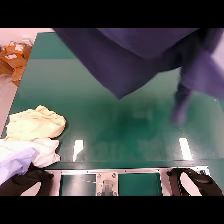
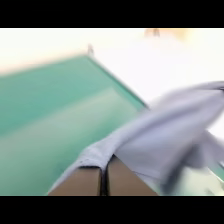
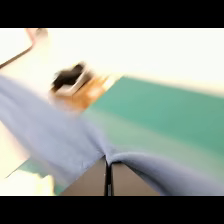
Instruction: Fold the shirts.
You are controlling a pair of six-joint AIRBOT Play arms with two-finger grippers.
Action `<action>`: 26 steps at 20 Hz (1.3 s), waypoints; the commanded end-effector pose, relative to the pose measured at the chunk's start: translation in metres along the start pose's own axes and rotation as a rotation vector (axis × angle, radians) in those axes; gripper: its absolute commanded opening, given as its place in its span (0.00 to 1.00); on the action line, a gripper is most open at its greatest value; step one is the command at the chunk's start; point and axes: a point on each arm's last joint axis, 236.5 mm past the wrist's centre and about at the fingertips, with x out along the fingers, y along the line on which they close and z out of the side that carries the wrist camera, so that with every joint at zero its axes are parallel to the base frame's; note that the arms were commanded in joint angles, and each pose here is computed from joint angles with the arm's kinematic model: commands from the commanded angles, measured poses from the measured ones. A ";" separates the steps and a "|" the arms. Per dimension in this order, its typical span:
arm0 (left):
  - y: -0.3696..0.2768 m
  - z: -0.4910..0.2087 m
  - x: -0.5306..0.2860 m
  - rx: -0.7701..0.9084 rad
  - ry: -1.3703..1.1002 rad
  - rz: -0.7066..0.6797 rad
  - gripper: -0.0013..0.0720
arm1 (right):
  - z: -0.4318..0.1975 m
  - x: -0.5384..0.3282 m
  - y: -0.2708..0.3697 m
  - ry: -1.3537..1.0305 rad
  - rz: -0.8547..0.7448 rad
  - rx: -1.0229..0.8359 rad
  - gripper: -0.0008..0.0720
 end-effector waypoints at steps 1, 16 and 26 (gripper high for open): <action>-0.001 0.017 -0.030 0.090 -0.049 0.085 0.05 | 0.037 -0.045 0.009 -0.112 -0.168 -0.102 0.03; 0.262 -0.325 0.178 -0.191 0.796 0.385 0.05 | -0.347 0.245 -0.169 0.715 -0.043 0.426 0.03; 0.281 -0.385 0.195 -0.345 0.942 0.366 0.84 | -0.353 0.203 -0.240 0.769 -0.156 0.568 0.42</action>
